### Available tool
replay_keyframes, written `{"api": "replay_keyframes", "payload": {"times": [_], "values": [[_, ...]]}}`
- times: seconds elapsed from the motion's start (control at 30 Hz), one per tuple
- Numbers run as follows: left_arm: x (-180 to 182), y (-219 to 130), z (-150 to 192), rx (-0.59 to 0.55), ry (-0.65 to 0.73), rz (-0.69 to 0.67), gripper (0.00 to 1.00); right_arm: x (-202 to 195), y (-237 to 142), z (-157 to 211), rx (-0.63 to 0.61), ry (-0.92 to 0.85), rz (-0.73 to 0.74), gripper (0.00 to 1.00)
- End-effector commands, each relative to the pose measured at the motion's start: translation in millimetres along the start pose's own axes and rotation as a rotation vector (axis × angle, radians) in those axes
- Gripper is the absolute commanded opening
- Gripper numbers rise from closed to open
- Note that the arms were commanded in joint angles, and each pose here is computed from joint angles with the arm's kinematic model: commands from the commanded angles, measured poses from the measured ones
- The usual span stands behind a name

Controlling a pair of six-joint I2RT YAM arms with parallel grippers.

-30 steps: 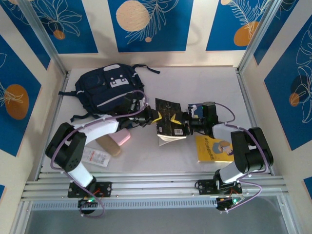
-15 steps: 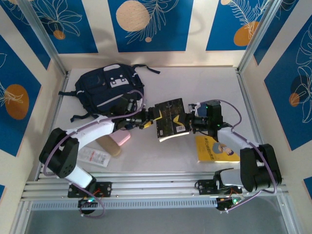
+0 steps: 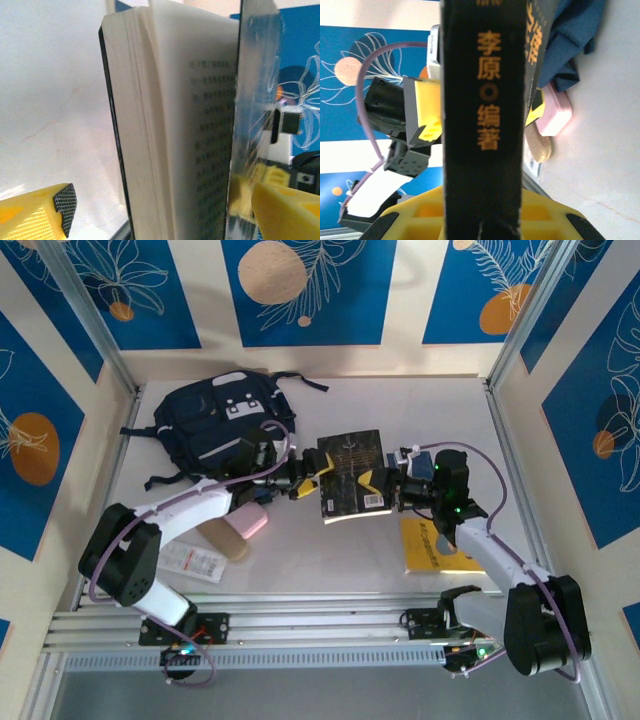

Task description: Pack the student bag

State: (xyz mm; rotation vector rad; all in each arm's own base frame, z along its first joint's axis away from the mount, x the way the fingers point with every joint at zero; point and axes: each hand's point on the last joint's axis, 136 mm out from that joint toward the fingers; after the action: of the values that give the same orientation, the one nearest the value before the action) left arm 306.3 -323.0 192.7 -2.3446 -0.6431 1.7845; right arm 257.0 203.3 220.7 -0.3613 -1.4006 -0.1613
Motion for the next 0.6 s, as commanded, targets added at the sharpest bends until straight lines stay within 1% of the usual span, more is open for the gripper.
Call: {"api": "replay_keyframes", "payload": {"times": [0.0, 0.2, 0.37, 0.4, 0.43, 0.57], "values": [[-30.6, -2.2, -15.6, -0.041, -0.022, 0.147, 0.91, 25.3, -3.7, 7.9, -0.001, -0.025, -0.084, 0.0], [-55.7, -6.3, -27.5, -0.083, -0.044, 0.244, 0.91, 47.7, -4.0, 13.5, -0.018, -0.045, -0.127, 0.0], [-70.0, -14.7, -34.8, -0.117, -0.031, 0.264, 0.82, 47.4, -3.7, 13.0, -0.026, -0.047, -0.114, 0.0], [-71.8, -16.1, -35.5, -0.122, -0.026, 0.263, 0.79, 46.1, -3.9, 12.7, -0.029, -0.048, -0.106, 0.0], [-73.9, -17.5, -36.2, -0.126, -0.02, 0.264, 0.74, 44.7, -4.1, 12.8, -0.031, -0.053, -0.097, 0.0], [-81.8, -22.2, -38.1, -0.138, -0.007, 0.283, 0.5, 38.1, -4.0, 11.8, -0.04, -0.053, -0.072, 0.0]]}}
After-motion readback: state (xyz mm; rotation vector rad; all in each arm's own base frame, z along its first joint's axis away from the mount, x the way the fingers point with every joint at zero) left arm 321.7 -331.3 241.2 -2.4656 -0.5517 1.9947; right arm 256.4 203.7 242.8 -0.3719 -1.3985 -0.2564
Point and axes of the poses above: each hand's point on the last joint's axis, 136 mm out from that joint toward the fingers, its own y axis out along the fingers, its own x axis along the line the jaws close on, z = x × y, and after that the axes turned 12 degrees about y, right-handed
